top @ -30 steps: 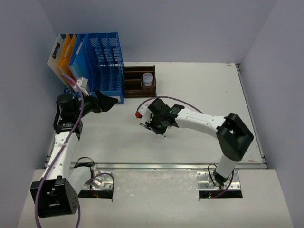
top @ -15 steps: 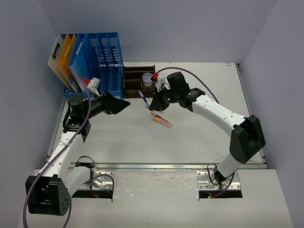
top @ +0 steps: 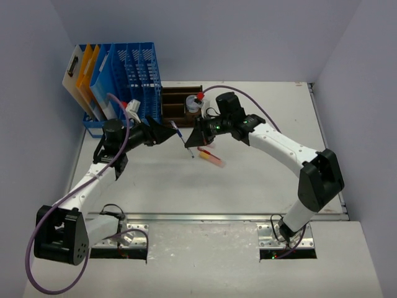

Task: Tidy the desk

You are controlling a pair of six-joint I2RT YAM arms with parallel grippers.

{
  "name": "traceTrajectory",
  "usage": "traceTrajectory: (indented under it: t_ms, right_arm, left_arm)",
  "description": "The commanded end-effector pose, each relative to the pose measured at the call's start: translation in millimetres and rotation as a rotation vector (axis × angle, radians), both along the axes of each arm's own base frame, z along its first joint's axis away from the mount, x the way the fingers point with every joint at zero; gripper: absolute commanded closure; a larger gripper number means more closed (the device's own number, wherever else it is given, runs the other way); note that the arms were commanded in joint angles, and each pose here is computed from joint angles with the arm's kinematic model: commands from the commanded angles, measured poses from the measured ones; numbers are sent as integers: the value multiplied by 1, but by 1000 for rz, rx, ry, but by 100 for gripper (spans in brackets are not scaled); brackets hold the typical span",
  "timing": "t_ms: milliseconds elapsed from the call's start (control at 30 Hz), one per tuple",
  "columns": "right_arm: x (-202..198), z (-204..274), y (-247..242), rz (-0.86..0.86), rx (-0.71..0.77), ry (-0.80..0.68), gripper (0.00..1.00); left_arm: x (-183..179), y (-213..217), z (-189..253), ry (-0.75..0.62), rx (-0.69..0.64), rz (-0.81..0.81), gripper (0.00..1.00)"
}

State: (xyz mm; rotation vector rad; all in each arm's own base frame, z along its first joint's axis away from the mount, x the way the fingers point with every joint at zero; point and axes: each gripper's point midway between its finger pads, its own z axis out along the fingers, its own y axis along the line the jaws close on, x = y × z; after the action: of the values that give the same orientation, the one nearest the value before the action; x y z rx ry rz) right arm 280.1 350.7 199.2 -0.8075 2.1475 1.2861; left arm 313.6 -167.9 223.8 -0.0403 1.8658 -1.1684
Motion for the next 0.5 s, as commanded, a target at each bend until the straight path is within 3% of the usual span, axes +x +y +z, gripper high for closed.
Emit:
traceTrajectory:
  t_ms: [0,300,467]
  right_arm:
    - [0,35,14,52,99,-48,99]
    - [-5,33,20,82,106,-46,99]
    - [-6,31,19,82,102,-41,99]
  left_arm:
    - [11,-6,44,-129,-38,-1,30]
    - [11,-21,67,-166,-114,-78,46]
    - [10,-24,66,-166,-109,-98,65]
